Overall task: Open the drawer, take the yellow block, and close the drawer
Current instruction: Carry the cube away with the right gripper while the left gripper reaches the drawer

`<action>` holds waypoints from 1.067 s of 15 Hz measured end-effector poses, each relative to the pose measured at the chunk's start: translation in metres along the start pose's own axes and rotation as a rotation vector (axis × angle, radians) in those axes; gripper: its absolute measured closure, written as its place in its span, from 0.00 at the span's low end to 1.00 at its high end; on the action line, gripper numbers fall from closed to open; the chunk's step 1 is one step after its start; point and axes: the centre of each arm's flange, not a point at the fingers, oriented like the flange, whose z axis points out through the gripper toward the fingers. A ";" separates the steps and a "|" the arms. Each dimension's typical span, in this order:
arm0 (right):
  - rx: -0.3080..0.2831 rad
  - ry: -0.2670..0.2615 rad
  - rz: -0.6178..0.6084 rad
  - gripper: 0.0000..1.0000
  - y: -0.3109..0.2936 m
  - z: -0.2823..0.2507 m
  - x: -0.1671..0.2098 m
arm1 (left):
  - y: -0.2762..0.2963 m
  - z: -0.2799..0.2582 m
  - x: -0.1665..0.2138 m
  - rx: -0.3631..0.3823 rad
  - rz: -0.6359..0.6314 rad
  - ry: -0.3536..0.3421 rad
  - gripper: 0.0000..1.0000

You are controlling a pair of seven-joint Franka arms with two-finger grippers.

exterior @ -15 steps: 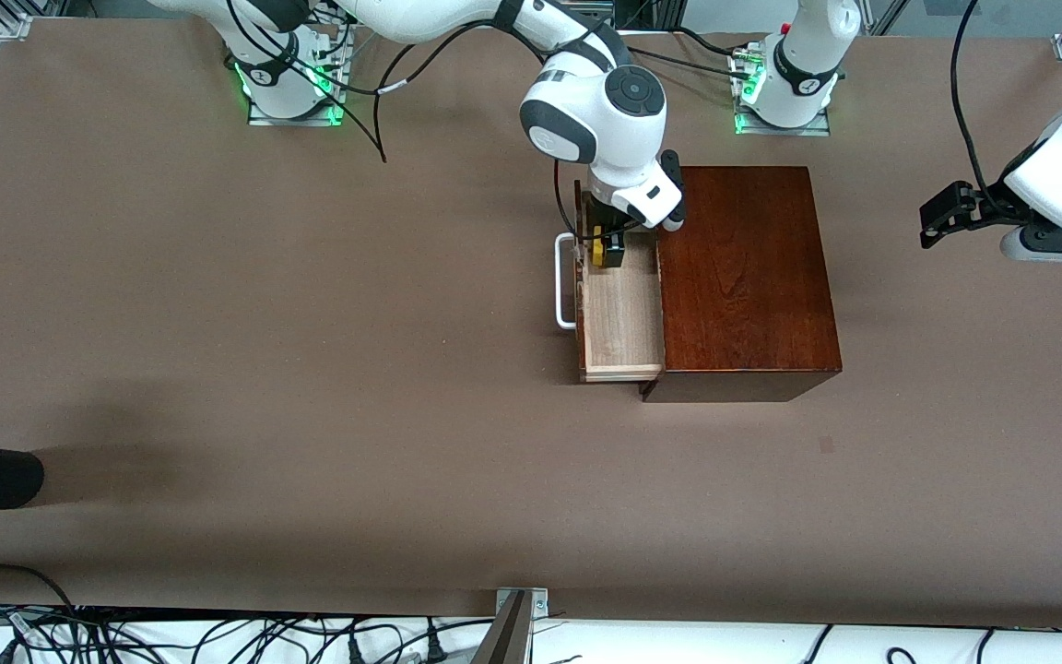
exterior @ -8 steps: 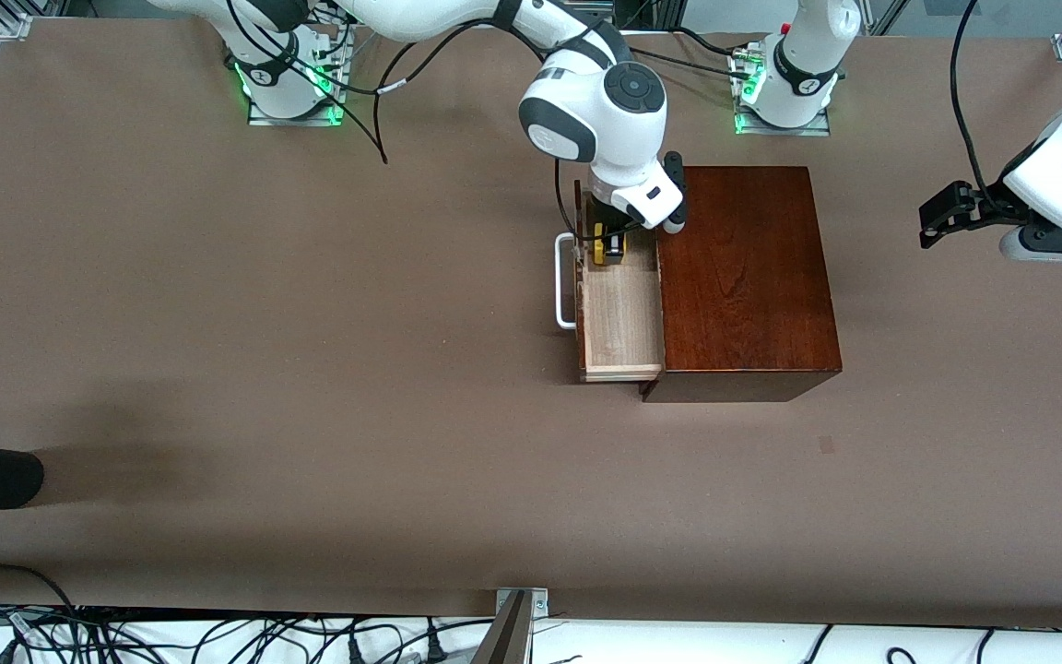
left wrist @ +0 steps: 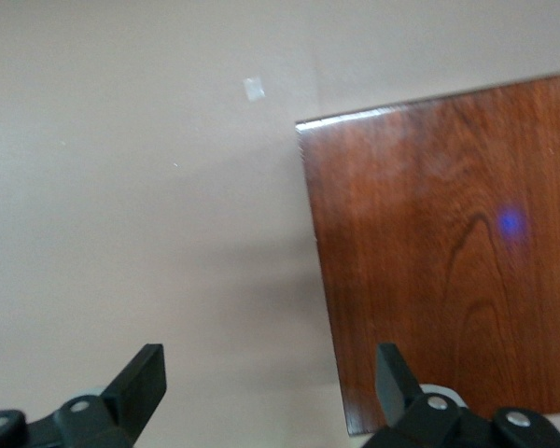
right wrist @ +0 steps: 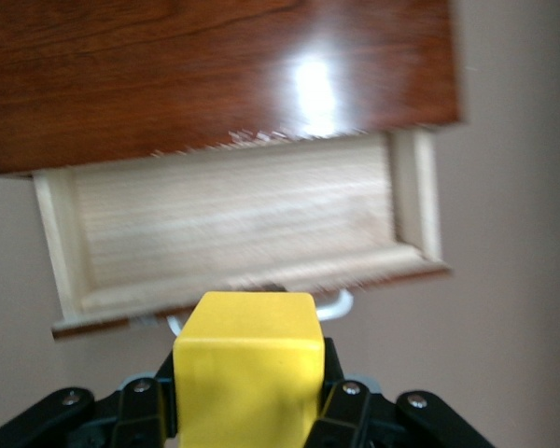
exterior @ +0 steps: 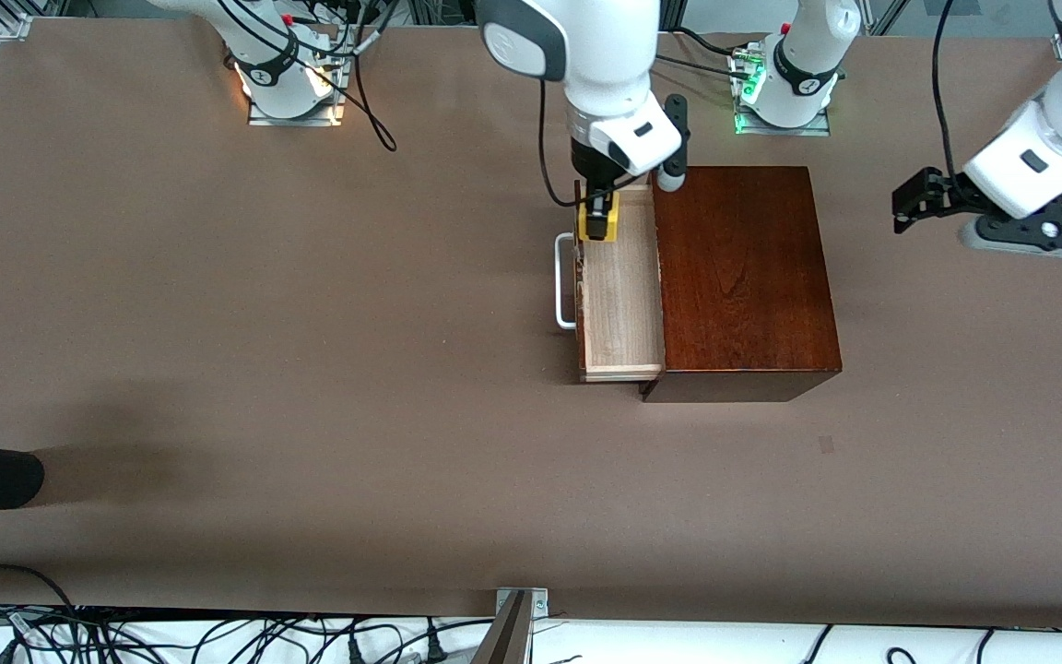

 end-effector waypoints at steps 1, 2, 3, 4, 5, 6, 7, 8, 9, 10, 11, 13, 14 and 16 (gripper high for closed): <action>-0.013 0.003 0.044 0.44 0.015 -0.015 -0.012 | 0.015 -0.001 0.001 -0.002 0.062 -0.011 0.00; -0.032 0.013 0.104 0.44 0.034 -0.030 -0.026 | 0.033 0.000 0.002 -0.012 0.139 -0.020 0.00; -0.051 0.020 0.174 0.44 0.054 -0.044 -0.043 | 0.048 0.003 0.005 -0.030 0.225 -0.029 0.00; -0.057 0.025 0.245 0.44 0.076 -0.057 -0.064 | 0.061 0.009 0.008 -0.051 0.311 -0.039 0.00; -0.040 0.034 0.308 0.44 0.098 -0.069 -0.089 | 0.073 0.015 0.012 -0.068 0.390 -0.049 0.00; -0.011 0.041 0.373 0.44 0.121 -0.078 -0.120 | 0.086 0.023 0.015 -0.088 0.467 -0.060 0.00; 0.014 0.039 0.439 0.44 0.143 -0.084 -0.154 | 0.103 0.031 0.018 -0.115 0.529 -0.071 0.00; 0.034 0.027 0.506 0.44 0.164 -0.085 -0.192 | 0.127 0.038 0.020 -0.150 0.577 -0.083 0.00; 0.056 0.011 0.575 0.44 0.184 -0.080 -0.231 | 0.158 0.047 0.020 -0.189 0.621 -0.099 0.00; 0.080 -0.005 0.637 0.44 0.199 -0.072 -0.266 | 0.190 0.056 0.018 -0.214 0.663 -0.120 0.00; 0.102 -0.020 0.692 0.44 0.211 -0.059 -0.298 | 0.225 0.064 0.016 -0.223 0.695 -0.138 0.00; 0.130 -0.065 0.791 0.44 0.219 -0.028 -0.343 | 0.281 0.074 0.016 -0.212 0.744 -0.154 0.00; 0.143 -0.100 0.845 0.44 0.217 -0.009 -0.359 | 0.301 0.080 0.020 -0.210 0.781 -0.156 0.00; 0.174 -0.171 0.941 0.44 0.207 0.023 -0.378 | 0.340 0.102 0.036 -0.213 0.894 -0.109 0.00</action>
